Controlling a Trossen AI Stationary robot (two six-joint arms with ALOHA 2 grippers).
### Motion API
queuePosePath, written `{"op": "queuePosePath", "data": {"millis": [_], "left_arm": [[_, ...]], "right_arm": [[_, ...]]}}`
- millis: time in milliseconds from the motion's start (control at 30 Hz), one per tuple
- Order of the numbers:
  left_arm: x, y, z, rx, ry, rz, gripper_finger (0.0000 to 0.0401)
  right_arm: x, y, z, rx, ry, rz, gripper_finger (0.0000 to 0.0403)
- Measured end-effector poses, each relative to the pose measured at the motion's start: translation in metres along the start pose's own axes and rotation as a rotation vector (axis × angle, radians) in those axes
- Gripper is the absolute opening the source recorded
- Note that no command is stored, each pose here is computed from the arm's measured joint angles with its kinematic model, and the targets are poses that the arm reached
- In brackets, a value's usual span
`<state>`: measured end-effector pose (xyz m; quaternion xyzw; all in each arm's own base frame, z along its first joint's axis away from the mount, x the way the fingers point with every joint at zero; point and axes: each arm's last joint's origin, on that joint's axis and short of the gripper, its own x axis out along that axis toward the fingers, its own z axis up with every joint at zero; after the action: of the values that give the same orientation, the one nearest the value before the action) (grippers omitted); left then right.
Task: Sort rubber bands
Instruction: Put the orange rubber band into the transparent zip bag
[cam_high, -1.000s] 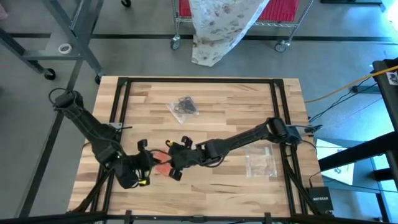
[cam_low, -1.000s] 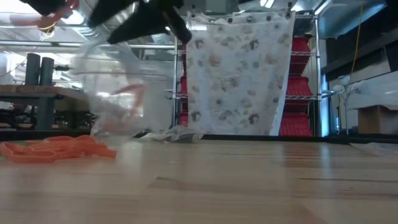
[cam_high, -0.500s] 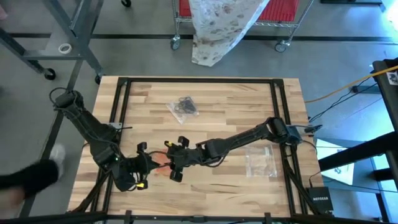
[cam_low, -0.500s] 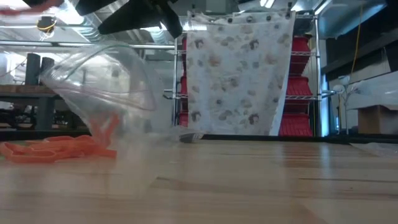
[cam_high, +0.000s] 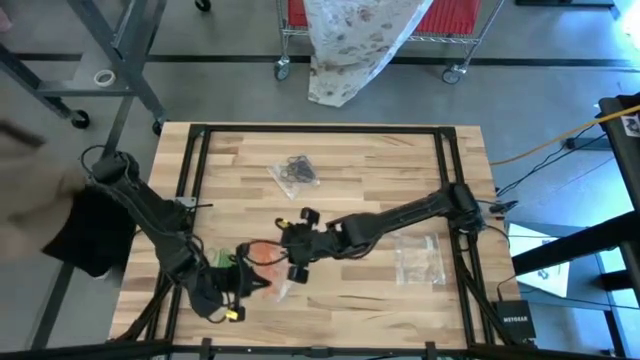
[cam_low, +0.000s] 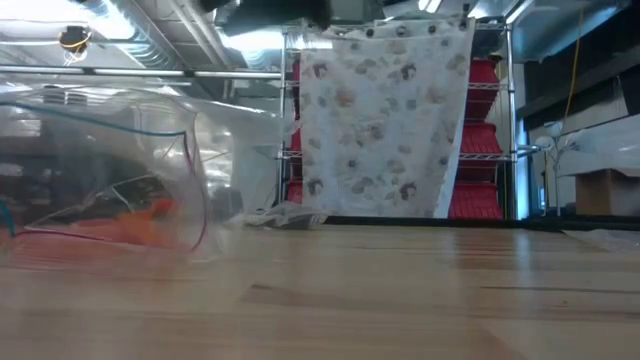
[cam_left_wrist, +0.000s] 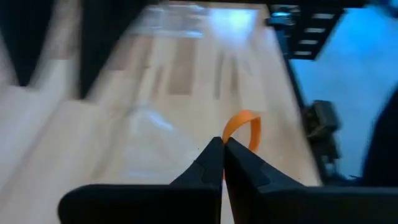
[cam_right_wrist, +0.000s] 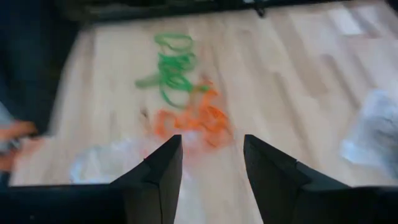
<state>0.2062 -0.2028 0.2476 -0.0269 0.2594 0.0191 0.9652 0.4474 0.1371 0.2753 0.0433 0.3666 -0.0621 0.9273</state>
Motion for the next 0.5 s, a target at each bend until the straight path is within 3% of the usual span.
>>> {"op": "queuePosePath", "data": {"millis": [167, 333, 400, 500], "left_arm": [[0.021, -0.019, -0.01, 0.049, 0.014, -0.102, 0.0001], [0.038, -0.03, -0.027, 0.063, 0.114, -0.205, 0.0001], [0.043, -0.031, -0.033, 0.056, 0.145, -0.207, 0.0001], [0.049, -0.025, -0.037, 0.067, 0.155, -0.107, 0.0001]], "right_arm": [[-0.013, 0.014, -0.02, -0.089, 0.098, -0.104, 0.0163], [-0.012, 0.027, -0.036, -0.098, 0.083, -0.182, 0.0163], [-0.005, 0.026, -0.043, -0.089, 0.08, -0.21, 0.0163], [0.001, 0.023, -0.047, -0.06, 0.071, -0.217, 0.0163]]}}
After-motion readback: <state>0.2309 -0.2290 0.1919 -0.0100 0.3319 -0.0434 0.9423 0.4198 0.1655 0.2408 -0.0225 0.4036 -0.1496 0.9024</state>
